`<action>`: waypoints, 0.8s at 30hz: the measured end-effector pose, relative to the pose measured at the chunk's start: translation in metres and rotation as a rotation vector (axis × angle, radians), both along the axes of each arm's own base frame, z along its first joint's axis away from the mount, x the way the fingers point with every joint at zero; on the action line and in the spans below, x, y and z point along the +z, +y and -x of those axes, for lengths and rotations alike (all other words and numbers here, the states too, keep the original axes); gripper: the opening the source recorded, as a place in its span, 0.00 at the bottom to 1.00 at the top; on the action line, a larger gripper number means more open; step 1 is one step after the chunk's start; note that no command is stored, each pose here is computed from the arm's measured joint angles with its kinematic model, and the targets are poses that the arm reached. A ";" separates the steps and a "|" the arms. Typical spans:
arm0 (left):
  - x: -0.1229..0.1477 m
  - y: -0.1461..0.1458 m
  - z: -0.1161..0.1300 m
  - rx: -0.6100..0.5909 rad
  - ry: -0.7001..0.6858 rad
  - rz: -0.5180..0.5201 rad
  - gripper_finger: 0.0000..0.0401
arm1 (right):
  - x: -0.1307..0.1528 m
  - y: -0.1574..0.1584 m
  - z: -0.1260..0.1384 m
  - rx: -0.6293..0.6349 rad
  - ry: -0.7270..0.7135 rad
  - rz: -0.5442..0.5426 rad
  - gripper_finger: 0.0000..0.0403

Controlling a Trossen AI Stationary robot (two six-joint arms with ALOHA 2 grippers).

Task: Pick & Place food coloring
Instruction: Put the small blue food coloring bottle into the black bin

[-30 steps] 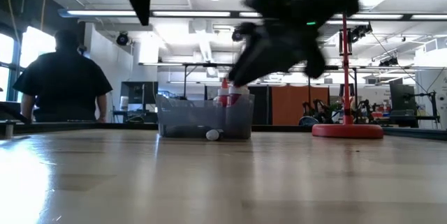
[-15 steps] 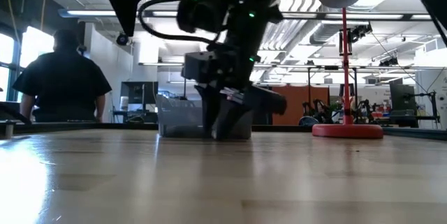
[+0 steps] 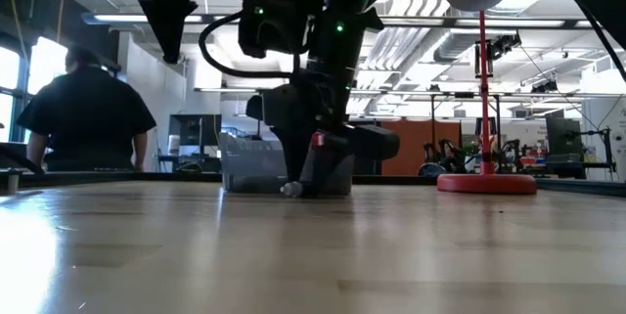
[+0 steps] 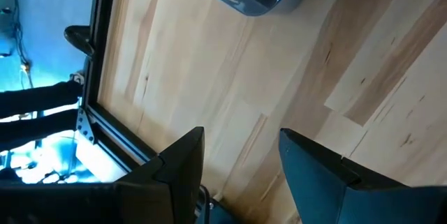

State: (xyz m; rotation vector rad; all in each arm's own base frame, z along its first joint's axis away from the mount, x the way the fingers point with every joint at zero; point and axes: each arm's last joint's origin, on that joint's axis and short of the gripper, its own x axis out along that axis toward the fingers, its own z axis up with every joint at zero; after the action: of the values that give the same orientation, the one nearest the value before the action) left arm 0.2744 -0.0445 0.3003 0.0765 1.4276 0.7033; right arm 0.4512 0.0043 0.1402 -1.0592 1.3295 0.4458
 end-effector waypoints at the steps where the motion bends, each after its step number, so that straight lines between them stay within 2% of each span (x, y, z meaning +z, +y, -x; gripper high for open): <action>1: -0.001 0.000 0.000 0.000 0.003 -0.001 0.45 | 0.000 -0.002 0.000 -0.006 -0.003 -0.014 0.37; 9: -0.002 0.000 0.000 0.000 0.006 -0.004 0.45 | 0.000 -0.017 0.001 -0.099 -0.015 -0.061 0.35; 15: -0.002 0.000 0.001 0.001 0.008 0.001 0.45 | -0.001 -0.018 0.004 -0.125 0.003 -0.142 0.22; 19: -0.002 0.000 0.001 0.001 0.007 0.002 0.45 | -0.001 -0.012 0.005 -0.131 0.016 -0.132 0.14; 24: -0.002 0.000 0.001 0.002 0.007 0.002 0.45 | 0.004 -0.002 0.008 -0.114 0.056 -0.069 0.17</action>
State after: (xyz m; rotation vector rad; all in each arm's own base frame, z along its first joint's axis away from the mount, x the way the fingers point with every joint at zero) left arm 0.2739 -0.0446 0.2983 0.0762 1.4355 0.7032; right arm 0.4433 0.0027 0.1438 -0.9154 1.4062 0.4354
